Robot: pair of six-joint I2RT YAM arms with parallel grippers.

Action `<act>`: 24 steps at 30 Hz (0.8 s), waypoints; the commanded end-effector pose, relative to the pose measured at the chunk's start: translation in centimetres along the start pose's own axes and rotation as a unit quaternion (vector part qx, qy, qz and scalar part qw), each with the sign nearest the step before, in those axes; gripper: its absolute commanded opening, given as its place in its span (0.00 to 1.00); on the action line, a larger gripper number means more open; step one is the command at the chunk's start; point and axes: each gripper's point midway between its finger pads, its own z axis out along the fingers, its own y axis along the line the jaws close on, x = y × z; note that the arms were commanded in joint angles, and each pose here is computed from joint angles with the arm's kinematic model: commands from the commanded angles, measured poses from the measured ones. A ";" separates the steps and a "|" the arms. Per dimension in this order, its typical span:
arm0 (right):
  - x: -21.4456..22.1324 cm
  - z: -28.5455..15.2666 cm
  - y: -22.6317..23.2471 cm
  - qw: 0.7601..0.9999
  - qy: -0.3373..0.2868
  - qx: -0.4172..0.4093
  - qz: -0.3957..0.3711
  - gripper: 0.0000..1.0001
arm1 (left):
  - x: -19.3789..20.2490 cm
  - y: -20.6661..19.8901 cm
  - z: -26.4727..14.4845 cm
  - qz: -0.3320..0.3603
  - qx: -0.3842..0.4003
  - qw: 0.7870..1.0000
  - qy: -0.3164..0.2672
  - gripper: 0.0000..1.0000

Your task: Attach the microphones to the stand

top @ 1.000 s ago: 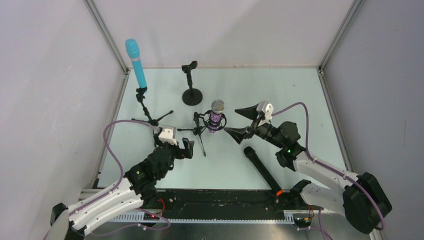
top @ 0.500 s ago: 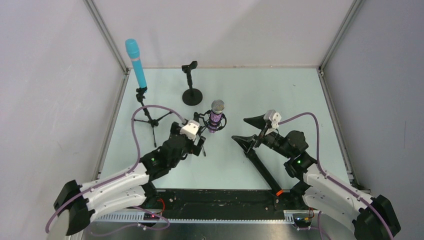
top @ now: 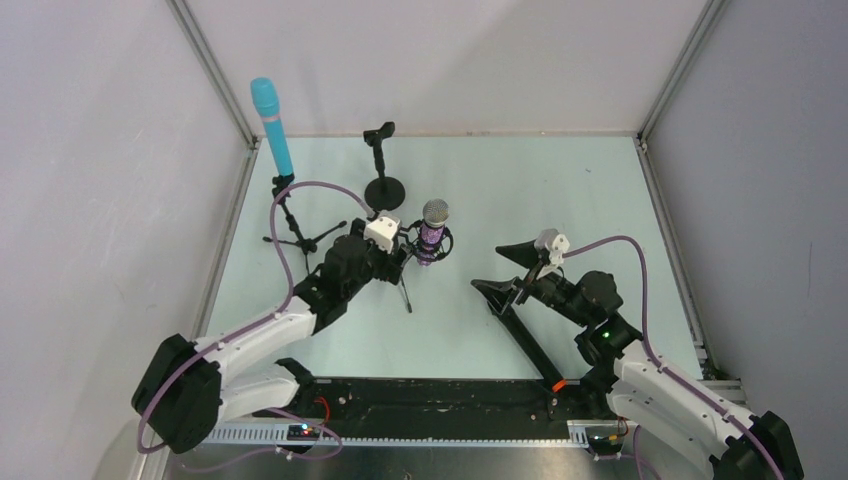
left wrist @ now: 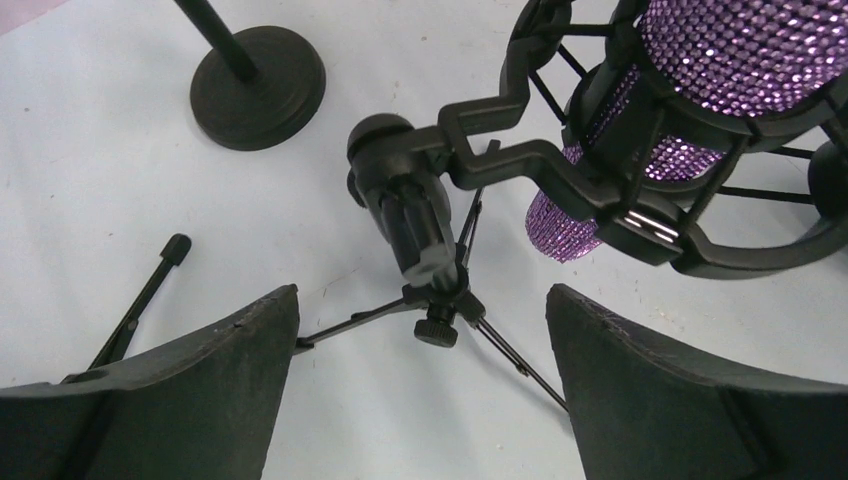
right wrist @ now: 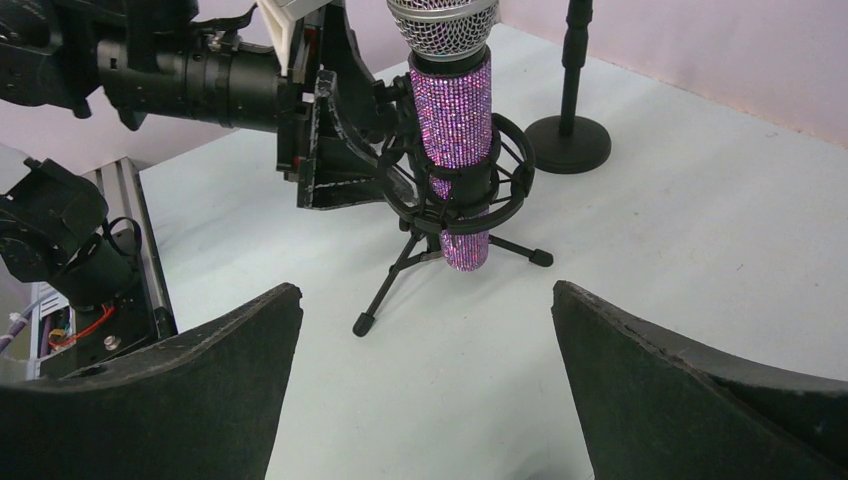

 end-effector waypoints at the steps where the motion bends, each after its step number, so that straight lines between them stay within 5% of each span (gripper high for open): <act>1: -0.8 -0.1 -0.2 1.000 -0.016 0.009 0.008 0.99 | -4.1 -0.3 1.3 0.000 0.038 0.998 -0.057 0.79; 4: -0.9 -0.1 -0.1 1.000 -0.019 0.007 0.013 0.99 | -4.1 -0.3 2.0 -0.002 0.055 0.997 -0.055 0.62; 13: -0.7 -0.3 -0.1 1.000 -0.014 0.010 0.018 1.00 | -3.7 -0.3 3.4 0.034 0.074 0.995 -0.060 0.48; 15: -0.8 -0.3 -0.2 1.000 -0.015 0.011 0.018 0.99 | -3.6 -0.3 3.8 0.034 0.074 0.995 -0.060 0.23; 17: -0.9 -0.3 -0.2 1.000 -0.018 0.013 0.018 1.00 | -3.6 -0.4 4.1 0.032 0.076 0.995 -0.063 0.12; 24: -1.1 -0.3 -0.2 1.000 -0.020 0.013 0.017 0.99 | -4.5 -1.2 4.7 0.029 0.097 0.991 -0.085 0.11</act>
